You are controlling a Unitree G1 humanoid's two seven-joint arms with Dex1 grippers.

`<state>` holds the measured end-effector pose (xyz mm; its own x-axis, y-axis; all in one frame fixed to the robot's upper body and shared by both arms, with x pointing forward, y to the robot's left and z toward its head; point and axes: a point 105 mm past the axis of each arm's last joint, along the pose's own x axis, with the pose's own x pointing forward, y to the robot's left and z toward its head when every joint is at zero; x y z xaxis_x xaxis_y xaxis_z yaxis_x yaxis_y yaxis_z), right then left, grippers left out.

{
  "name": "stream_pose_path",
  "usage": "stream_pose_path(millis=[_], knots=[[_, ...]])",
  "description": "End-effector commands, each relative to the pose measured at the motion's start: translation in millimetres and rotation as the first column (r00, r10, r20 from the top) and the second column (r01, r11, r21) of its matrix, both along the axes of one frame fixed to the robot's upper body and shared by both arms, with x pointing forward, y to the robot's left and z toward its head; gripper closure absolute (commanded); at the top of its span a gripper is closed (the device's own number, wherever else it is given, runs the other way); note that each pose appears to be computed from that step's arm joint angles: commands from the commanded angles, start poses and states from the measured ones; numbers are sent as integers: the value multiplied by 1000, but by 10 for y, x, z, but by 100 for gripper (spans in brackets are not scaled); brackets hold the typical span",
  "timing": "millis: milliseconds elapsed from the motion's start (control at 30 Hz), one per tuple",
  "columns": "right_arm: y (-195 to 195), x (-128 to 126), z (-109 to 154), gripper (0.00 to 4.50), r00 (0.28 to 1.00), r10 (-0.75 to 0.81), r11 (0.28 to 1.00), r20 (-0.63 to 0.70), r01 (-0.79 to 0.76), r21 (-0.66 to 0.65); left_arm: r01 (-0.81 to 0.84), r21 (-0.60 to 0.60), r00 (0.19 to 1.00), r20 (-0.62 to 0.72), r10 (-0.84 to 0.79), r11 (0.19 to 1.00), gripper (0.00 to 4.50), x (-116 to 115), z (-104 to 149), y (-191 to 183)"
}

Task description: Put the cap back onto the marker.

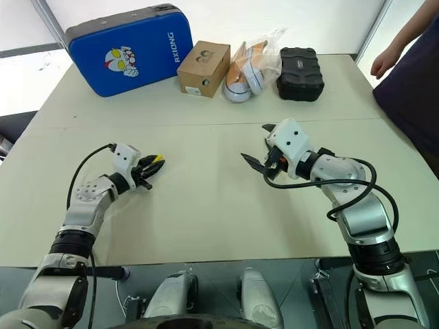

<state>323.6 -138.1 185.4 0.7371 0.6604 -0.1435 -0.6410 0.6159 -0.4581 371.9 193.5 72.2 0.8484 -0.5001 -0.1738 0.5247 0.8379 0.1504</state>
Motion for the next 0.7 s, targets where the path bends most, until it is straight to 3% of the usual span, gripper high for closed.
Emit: stream_pose_path(millis=[33,200,433,700], knots=[[37,-30,119,0,999,24,1000,48,-24,-1,-16,12,1000,-16,16,1000,444,-36,-47,49],[-15,-23,33,0,1000,-12,1000,8,12,12,-6,15,1000,-5,6,1000,444,-98,-4,58],[-290,112,-288,0,970,-224,970,-92,231,72,110,37,990,85,-113,993,444,-366,409,-108],[-558,245,-642,0,906,-375,910,-194,400,108,140,14,985,99,-140,990,444,-628,672,-278]])
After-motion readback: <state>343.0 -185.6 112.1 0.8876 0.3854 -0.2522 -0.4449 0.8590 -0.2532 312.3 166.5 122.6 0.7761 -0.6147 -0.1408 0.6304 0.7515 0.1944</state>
